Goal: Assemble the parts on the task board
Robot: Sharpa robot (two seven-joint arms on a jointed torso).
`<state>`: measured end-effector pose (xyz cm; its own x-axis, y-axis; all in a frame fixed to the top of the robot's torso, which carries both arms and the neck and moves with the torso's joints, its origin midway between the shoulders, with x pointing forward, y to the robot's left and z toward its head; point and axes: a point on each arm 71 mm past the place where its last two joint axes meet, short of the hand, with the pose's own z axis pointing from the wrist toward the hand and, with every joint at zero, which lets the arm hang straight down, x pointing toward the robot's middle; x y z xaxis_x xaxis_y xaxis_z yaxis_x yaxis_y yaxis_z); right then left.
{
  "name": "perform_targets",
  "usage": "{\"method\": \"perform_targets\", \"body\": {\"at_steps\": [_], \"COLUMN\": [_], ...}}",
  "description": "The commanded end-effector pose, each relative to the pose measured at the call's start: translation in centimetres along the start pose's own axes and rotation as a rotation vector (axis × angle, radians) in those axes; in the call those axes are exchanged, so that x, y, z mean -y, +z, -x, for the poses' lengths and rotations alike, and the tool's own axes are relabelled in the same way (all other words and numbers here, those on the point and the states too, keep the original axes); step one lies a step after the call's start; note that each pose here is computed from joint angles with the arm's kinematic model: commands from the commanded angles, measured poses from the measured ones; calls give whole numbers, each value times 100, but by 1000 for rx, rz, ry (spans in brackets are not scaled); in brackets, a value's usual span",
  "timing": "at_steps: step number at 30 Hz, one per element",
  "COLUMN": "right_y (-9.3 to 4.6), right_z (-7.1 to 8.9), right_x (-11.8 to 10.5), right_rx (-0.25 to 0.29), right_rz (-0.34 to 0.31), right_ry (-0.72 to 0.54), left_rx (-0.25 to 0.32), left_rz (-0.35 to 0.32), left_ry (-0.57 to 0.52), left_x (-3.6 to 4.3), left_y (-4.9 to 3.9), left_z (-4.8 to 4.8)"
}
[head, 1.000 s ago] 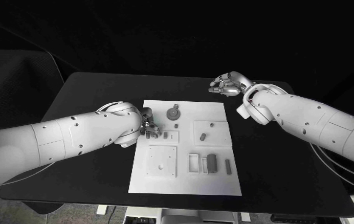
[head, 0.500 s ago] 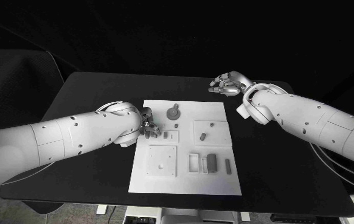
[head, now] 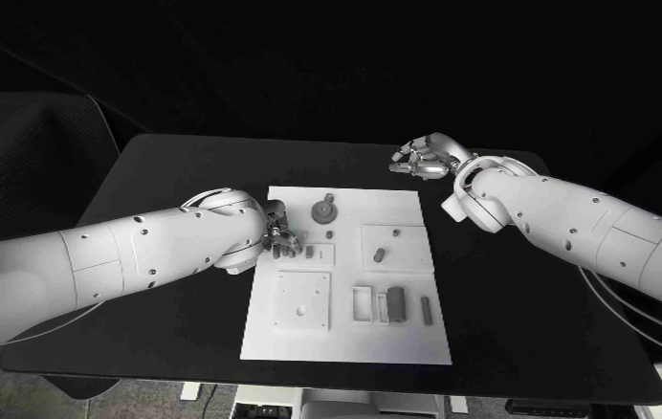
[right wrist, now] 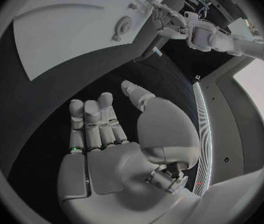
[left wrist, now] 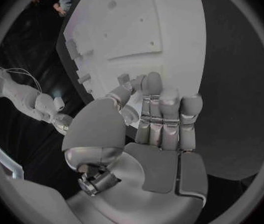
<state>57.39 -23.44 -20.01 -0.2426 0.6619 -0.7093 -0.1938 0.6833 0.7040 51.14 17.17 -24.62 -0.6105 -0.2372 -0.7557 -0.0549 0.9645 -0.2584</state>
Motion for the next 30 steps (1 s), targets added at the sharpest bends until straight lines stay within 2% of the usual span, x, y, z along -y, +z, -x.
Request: {"method": "perform_targets", "body": {"at_steps": [1,13,30], "right_y": [1,1,-5], "right_z": [-20,-29,-40], "right_x": [-11,-3,10], "right_rx": [-15,-17,-19], "right_rz": [8,7,4], "right_ry": [2,2,3], "left_rx": [-5,-6,-5], "left_rz": [-6,-8,10], "left_ry": [21,45,56], "left_x": [40,71,13], "left_y": [4,12,13], "left_z": [-17,-22,-7]}}
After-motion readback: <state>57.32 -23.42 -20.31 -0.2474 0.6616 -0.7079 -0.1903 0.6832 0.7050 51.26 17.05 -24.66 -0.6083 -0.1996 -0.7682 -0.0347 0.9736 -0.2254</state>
